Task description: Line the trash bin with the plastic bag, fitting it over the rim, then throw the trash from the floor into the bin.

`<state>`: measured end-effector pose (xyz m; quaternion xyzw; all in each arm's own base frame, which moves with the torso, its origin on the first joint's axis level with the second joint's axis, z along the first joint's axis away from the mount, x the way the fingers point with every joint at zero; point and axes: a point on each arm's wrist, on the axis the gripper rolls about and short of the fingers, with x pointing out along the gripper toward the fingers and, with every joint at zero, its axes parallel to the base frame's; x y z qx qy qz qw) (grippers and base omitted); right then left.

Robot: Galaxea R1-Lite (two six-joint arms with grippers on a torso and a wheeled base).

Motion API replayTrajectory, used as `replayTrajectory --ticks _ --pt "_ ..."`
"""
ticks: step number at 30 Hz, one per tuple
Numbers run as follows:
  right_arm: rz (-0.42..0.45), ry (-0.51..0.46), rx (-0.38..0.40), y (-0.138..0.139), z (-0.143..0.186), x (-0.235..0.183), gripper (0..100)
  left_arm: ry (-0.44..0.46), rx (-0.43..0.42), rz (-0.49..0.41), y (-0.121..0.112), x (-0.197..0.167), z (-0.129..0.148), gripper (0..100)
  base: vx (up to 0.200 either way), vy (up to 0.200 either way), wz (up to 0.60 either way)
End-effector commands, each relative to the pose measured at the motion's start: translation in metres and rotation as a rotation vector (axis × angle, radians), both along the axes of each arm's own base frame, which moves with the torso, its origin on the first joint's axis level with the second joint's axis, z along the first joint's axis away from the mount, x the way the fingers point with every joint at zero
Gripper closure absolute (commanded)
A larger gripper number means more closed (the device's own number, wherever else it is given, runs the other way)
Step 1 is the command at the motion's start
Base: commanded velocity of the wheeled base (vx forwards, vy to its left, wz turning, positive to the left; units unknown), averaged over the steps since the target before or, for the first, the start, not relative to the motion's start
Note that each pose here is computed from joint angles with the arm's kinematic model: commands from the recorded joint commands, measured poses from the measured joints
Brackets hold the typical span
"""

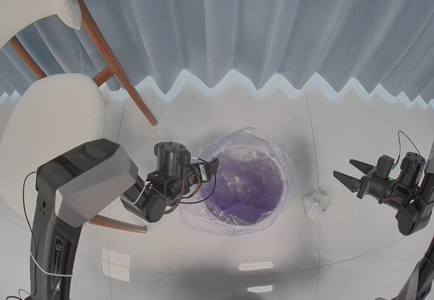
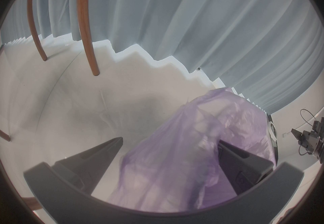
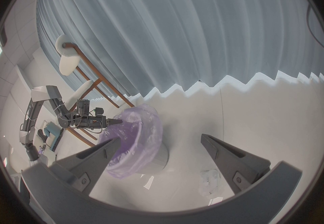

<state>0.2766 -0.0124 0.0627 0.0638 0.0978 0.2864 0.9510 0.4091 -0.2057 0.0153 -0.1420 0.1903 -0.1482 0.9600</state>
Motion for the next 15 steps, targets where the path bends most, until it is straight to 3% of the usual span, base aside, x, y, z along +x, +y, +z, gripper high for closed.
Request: replayTrajectory --ticks 1,5,15 --pt "0.000 -0.016 -0.001 0.000 0.002 -0.001 0 0.017 0.000 0.008 0.001 0.002 -0.011 0 0.000 0.000 0.00" --pt "0.000 -0.011 -0.002 0.000 0.000 -0.001 0 0.009 -0.042 0.005 -0.005 -0.001 -0.001 0 0.000 0.000 0.00" --pt "-0.003 -0.001 0.000 -0.001 -0.001 -0.002 0 -0.063 -0.100 -0.108 -0.035 -0.051 0.066 0 0.000 0.000 0.00"
